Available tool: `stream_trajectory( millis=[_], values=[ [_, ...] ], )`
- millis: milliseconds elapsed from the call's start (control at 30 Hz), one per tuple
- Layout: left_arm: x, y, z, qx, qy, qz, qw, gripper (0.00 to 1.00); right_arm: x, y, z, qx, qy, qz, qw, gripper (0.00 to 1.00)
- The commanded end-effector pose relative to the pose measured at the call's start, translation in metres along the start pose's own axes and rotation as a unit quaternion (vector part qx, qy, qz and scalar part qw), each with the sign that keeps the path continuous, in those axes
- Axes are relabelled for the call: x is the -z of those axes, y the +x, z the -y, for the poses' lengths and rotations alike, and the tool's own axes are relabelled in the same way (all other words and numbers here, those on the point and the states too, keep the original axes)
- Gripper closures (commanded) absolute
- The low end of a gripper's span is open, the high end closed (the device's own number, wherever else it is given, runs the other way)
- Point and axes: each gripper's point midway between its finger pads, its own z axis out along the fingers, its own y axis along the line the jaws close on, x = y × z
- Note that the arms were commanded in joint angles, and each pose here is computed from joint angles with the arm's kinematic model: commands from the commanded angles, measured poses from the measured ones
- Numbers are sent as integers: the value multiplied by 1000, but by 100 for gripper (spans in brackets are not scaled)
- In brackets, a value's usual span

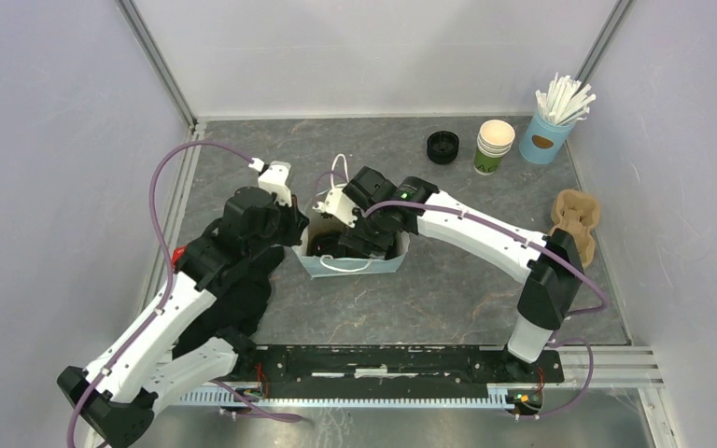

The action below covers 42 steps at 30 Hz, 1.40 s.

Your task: Pack the takeout coffee

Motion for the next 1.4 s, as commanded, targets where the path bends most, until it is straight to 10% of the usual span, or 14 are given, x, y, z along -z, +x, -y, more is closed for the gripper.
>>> stream_trajectory(
  millis=[0, 500, 967, 1367],
  values=[
    [12, -22, 14, 66, 7, -10, 998, 98, 6, 23, -24, -60, -39, -56, 996, 90],
    [2, -8, 13, 147, -24, -50, 988, 98, -45, 24, -60, -102, -61, -109, 987, 84],
    [11, -6, 5, 150, -42, -41, 987, 93, 11, -12, -37, -134, -13, -17, 991, 38],
    [11, -1, 6, 154, -38, -49, 986, 85, 42, -24, -33, -142, -11, 26, 989, 19]
  ],
)
